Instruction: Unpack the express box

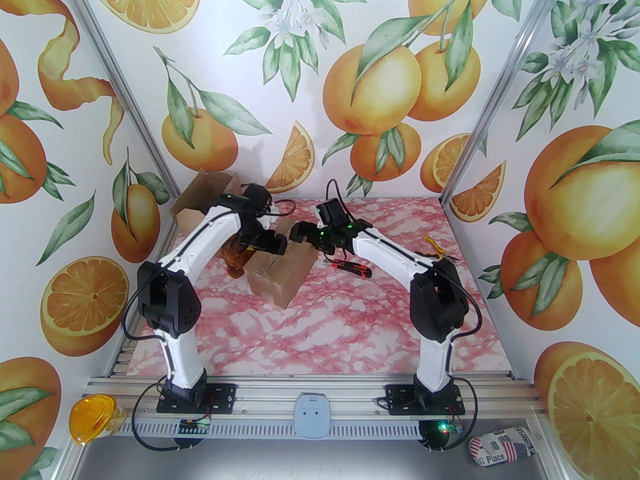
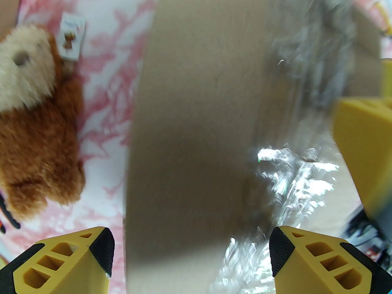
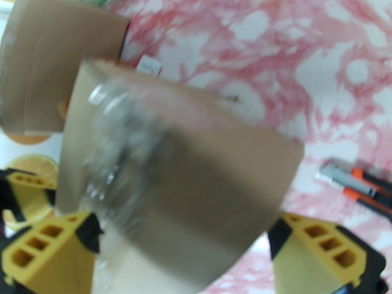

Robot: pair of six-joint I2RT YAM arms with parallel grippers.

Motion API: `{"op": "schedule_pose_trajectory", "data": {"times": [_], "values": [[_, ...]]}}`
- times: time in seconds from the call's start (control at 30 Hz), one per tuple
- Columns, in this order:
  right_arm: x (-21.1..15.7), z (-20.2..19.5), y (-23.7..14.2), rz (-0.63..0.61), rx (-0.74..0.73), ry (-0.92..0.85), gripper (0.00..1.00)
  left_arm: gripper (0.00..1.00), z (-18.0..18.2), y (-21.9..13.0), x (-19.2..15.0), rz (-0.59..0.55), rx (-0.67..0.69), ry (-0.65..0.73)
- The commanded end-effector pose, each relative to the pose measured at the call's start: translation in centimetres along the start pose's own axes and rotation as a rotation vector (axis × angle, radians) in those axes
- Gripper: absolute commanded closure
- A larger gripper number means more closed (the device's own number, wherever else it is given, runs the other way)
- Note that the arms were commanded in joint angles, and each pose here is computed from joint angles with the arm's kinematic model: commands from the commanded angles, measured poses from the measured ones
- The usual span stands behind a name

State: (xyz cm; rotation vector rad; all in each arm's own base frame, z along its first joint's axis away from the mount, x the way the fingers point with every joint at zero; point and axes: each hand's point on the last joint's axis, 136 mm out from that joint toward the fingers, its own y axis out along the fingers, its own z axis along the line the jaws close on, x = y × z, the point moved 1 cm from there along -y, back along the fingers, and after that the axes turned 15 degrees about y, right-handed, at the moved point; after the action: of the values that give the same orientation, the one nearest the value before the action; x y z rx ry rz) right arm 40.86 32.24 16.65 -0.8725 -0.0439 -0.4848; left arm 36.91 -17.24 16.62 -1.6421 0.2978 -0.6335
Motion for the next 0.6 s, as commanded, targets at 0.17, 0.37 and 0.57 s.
{"op": "schedule_pose_trajectory", "data": {"times": [0.17, 0.37, 0.57], "values": [[-0.5, -0.8, 0.8, -0.043, -0.094, -0.056, 0.22, 0.08, 1.3, -0.6, -1.0, 0.086, 0.220, 0.119], [-0.7, -0.7, 1.2, -0.043, -0.111, -0.077, 0.29, 0.06, 0.7, 0.2, -2.0, 0.158, 0.271, 0.161], [-1.0, -1.2, 1.5, -0.046, -0.152, -0.132, 0.33, 0.11, 2.8, 0.6, -3.2, 0.285, 0.424, 0.178]]}}
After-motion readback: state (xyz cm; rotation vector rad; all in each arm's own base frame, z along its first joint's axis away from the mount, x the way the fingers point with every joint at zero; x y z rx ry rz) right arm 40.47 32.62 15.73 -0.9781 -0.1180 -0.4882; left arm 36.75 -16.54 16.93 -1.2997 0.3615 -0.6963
